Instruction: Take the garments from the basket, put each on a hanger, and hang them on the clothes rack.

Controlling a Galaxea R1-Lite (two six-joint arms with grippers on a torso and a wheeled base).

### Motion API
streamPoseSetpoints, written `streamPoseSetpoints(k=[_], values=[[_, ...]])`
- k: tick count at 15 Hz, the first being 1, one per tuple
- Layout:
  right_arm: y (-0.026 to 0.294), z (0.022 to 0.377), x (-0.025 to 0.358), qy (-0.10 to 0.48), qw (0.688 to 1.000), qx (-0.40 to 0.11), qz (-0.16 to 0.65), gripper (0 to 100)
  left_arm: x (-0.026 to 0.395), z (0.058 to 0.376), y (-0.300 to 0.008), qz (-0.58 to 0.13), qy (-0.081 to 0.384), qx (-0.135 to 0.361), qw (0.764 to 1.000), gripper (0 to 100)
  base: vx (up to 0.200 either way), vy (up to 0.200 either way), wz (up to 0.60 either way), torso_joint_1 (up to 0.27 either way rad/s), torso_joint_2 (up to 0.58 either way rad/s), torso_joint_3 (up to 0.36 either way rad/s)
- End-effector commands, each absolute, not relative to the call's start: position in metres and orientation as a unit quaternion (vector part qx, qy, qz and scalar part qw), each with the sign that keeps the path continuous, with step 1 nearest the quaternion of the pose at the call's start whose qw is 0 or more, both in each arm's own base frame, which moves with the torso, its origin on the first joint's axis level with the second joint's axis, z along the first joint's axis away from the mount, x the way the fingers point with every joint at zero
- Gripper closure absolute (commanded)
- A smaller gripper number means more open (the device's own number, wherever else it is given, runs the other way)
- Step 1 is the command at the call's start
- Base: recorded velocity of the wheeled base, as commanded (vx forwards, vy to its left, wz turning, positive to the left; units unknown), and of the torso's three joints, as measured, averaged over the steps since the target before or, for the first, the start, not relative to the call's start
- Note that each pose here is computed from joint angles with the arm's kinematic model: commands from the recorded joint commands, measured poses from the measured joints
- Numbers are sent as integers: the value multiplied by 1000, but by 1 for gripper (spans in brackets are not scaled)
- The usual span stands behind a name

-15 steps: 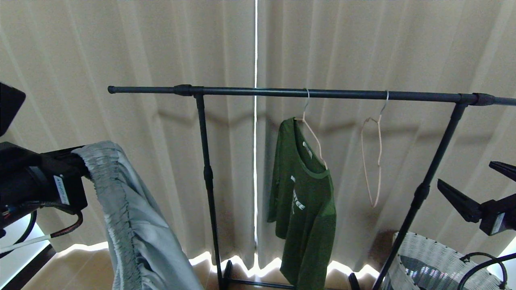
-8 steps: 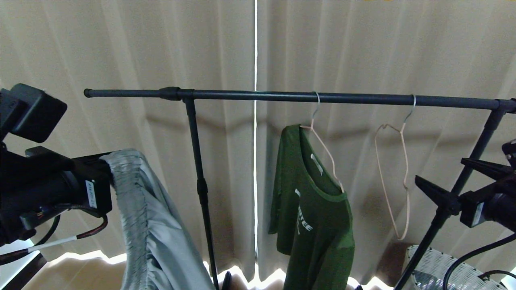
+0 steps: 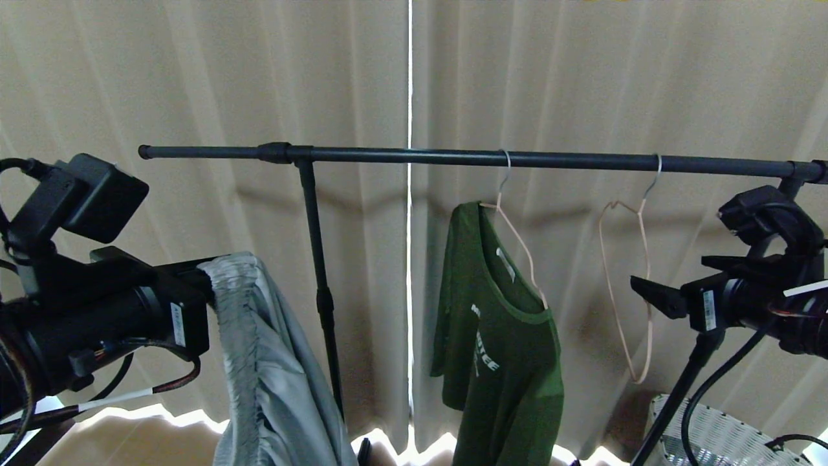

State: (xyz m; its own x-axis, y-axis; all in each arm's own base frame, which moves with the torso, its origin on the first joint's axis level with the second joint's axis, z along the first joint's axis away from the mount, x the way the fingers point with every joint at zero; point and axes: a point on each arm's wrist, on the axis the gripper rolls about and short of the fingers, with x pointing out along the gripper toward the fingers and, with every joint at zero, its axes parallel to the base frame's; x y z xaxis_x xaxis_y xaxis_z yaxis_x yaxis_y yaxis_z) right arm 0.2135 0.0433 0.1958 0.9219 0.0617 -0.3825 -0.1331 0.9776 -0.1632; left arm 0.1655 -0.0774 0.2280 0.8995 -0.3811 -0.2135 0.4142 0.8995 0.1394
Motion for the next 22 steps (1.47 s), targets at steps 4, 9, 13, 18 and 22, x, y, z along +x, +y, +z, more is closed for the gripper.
streamPoseSetpoints(k=[4, 9, 13, 18, 22], values=[[65, 206, 244, 265, 963, -36, 17, 0, 166, 230, -77, -204, 88, 91, 971, 100, 0, 0, 0, 0, 0, 0], [66, 186, 256, 296, 953, -16, -55, 0, 165, 229, -78, -205, 88, 92, 970, 100, 0, 0, 0, 0, 0, 0], [73, 185, 255, 294, 954, 8, -61, 0, 165, 228, -77, -205, 90, 92, 970, 100, 0, 0, 0, 0, 0, 0], [74, 184, 255, 295, 953, 12, -67, 0, 165, 229, -78, -205, 89, 93, 970, 100, 0, 0, 0, 0, 0, 0], [73, 182, 255, 297, 952, 11, -68, 100, 165, 229, -78, -204, 88, 92, 971, 100, 0, 0, 0, 0, 0, 0]])
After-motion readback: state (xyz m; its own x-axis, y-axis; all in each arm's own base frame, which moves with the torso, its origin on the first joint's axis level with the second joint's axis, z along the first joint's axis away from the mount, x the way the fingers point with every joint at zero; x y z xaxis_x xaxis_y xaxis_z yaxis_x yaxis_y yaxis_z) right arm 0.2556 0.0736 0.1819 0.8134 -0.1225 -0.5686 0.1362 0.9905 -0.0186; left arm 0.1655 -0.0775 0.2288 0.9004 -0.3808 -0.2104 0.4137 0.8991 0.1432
